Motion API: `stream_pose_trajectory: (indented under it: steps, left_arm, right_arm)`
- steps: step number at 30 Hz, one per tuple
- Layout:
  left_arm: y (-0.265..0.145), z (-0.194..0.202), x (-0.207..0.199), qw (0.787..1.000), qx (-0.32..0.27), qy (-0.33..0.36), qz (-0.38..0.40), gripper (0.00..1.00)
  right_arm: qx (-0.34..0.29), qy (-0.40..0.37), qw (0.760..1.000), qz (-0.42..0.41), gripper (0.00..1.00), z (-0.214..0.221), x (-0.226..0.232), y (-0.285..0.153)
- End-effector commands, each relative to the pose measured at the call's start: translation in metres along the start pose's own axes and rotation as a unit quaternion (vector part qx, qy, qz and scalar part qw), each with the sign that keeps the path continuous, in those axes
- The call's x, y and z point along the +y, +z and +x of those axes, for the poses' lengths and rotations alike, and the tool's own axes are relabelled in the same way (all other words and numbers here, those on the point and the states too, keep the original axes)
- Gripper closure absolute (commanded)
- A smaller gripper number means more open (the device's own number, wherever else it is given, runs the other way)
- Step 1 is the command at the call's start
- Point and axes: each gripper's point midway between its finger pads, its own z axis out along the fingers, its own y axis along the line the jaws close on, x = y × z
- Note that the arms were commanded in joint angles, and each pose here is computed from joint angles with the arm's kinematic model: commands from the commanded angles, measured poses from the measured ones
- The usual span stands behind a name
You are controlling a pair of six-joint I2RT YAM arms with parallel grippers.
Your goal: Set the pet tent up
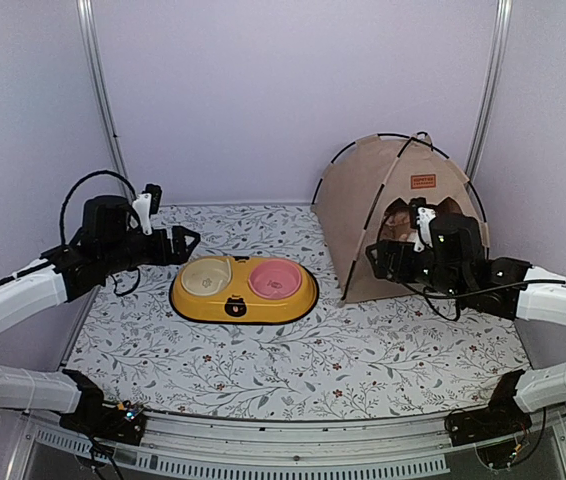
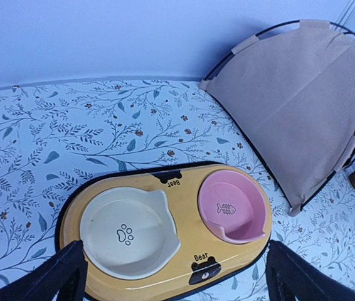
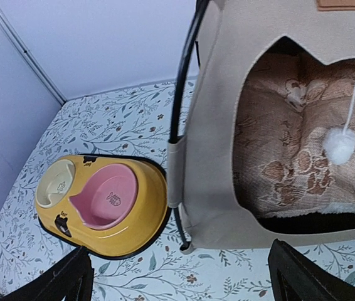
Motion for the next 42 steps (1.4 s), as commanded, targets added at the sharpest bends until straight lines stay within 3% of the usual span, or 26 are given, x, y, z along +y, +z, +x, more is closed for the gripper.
stream_pose_trajectory:
  steps: [1, 4, 10, 18, 26, 31, 35, 42]
  left_arm:
    - [-0.013, -0.008, 0.02, 0.999, -0.035, -0.004, -0.041, 0.0]
    - [-0.019, -0.009, 0.024, 0.998, -0.04, -0.012, -0.048, 0.01]
    - [-0.019, 0.001, 0.048, 0.994, -0.021, -0.037, -0.099, 0.0]
    - [-0.022, 0.005, 0.055, 0.994, -0.018, -0.058, -0.096, 0.0]
    - [-0.026, 0.013, 0.062, 0.993, -0.006, -0.059, -0.1, 0.01]
    - [-0.029, 0.015, 0.063, 0.993, -0.006, -0.062, -0.097, 0.01]
    - [-0.029, 0.017, 0.066, 0.993, -0.002, -0.063, -0.101, 0.01]
    - [-0.028, 0.016, 0.072, 0.991, -0.005, -0.077, -0.113, 0.01]
  right_arm:
    - [-0.1, -0.021, 0.994, 0.029, 0.01, -0.021, -0.034, -0.01]
    - [-0.143, -0.022, 0.988, 0.055, 0.01, -0.021, -0.066, -0.016]
    - [-0.166, -0.047, 0.981, 0.093, 0.01, -0.029, -0.119, -0.01]
    - [-0.18, -0.053, 0.971, 0.15, 0.01, -0.033, -0.19, 0.0]
    - [-0.231, -0.104, 0.955, 0.152, 0.01, -0.046, -0.204, -0.012]
    - [-0.231, -0.071, 0.959, 0.15, 0.01, -0.016, -0.233, -0.019]
    - [-0.266, -0.075, 0.951, 0.141, 0.01, -0.02, -0.23, -0.029]
    - [-0.235, -0.1, 0.956, 0.142, 0.01, -0.034, -0.239, 0.0]
